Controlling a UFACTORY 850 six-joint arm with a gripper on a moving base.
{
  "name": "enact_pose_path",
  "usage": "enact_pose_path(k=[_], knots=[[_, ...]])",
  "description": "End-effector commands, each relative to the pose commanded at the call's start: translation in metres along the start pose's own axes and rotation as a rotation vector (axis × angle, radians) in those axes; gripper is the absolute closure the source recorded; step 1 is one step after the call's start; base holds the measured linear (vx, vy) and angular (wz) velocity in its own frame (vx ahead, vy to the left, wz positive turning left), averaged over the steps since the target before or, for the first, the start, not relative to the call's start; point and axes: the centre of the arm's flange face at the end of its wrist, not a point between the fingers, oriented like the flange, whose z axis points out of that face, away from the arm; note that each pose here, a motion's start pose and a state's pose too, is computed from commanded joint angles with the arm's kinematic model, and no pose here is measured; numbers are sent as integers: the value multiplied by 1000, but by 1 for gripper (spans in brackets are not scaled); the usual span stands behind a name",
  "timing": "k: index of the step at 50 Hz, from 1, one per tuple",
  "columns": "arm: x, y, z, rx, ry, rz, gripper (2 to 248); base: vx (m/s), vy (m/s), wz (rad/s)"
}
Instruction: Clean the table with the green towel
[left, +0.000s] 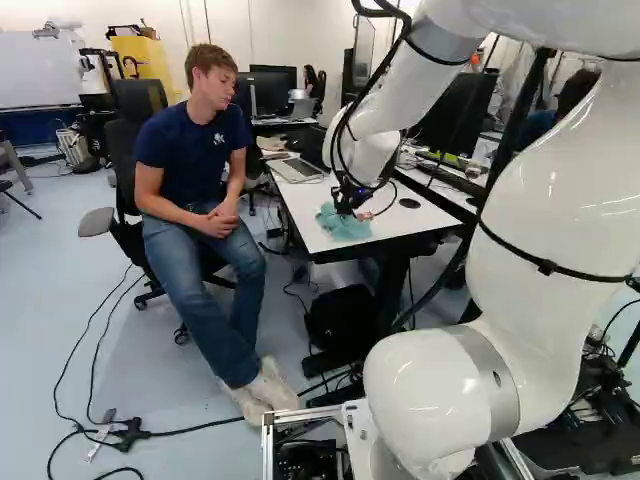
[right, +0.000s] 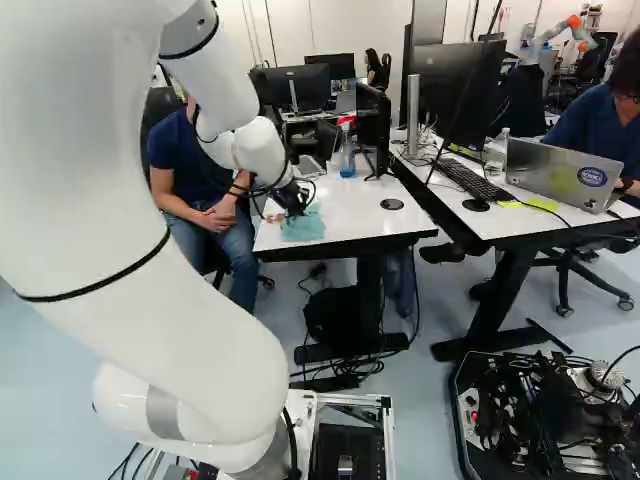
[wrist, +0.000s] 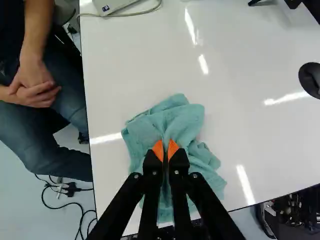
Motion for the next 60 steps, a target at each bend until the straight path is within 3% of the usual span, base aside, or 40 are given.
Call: enact_pose_path(k=[13, 27, 60], knots=[[-4, 21, -4, -26, 2, 39, 219, 0, 0, 0], [-4, 24, -6, -30, 5, 45, 219, 0, 0, 0], [0, -19, -44, 34, 85, -34, 219, 0, 0, 0]])
